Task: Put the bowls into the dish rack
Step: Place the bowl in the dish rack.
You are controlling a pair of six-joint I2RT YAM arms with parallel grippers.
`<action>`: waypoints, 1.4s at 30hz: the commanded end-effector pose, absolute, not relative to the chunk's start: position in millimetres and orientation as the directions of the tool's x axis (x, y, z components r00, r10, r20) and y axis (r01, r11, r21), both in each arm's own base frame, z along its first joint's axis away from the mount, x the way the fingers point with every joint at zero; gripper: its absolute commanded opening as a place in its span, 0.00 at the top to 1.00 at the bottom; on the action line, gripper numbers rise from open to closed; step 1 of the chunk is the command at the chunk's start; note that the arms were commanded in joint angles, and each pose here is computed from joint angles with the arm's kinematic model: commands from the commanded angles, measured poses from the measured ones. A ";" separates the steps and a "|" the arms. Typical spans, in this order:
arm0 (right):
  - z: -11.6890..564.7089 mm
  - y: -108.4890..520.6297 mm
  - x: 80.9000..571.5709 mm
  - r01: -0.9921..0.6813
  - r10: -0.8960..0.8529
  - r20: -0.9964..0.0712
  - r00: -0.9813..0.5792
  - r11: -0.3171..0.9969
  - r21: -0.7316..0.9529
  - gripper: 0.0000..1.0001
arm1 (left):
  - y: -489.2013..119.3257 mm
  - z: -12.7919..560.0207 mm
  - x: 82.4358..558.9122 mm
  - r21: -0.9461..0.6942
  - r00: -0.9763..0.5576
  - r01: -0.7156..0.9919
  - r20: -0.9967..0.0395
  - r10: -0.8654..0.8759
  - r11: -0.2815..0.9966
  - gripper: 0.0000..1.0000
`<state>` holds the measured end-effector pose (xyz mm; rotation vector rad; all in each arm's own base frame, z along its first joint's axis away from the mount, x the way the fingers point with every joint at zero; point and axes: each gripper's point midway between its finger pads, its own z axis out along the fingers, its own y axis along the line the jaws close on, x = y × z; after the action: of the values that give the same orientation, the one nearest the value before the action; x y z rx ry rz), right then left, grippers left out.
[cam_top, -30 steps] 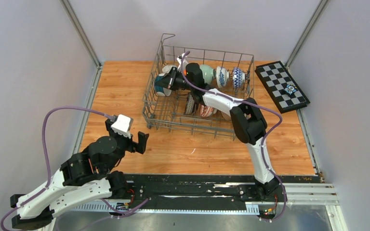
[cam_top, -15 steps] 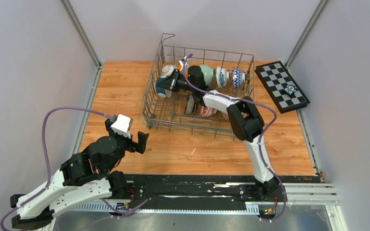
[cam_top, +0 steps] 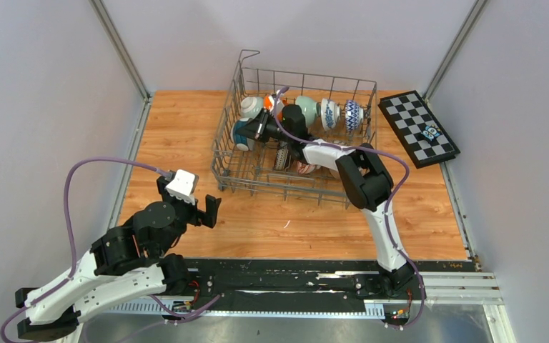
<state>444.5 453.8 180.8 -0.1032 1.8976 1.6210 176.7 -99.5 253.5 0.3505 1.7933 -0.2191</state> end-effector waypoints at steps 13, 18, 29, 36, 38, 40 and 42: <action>184.8 411.5 451.2 -0.442 0.384 -0.546 -0.745 0.329 0.835 0.87 | -94.8 248.9 180.3 0.050 -0.232 0.313 -0.964 0.127 0.948 0.00; 178.2 404.7 450.0 -0.434 0.378 -0.560 -0.737 0.370 0.822 0.85 | -94.3 248.3 180.8 0.052 -0.234 0.309 -0.964 0.129 0.950 0.00; 161.9 391.3 448.5 -0.414 0.348 -0.592 -0.727 0.467 0.782 0.80 | -94.9 247.6 181.4 0.055 -0.236 0.308 -0.963 0.133 0.950 0.00; 153.5 382.9 450.3 -0.398 0.330 -0.614 -0.717 0.530 0.749 0.74 | -95.0 247.3 181.7 0.056 -0.238 0.308 -0.962 0.134 0.950 0.00; 152.0 380.6 450.6 -0.393 0.325 -0.619 -0.715 0.546 0.740 0.73 | -94.9 247.4 181.5 0.056 -0.237 0.308 -0.962 0.134 0.950 0.00; 151.8 378.6 451.0 -0.391 0.319 -0.625 -0.712 0.560 0.731 0.73 | -94.9 247.3 181.7 0.057 -0.238 0.307 -0.962 0.134 0.950 0.00; 151.6 377.2 451.3 -0.390 0.315 -0.632 -0.708 0.571 0.722 0.72 | -94.7 247.2 181.4 0.056 -0.238 0.308 -0.962 0.134 0.950 0.00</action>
<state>435.1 409.6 172.5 -0.1119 1.9724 1.3468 179.9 -96.7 251.9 0.3363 1.8016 -0.1882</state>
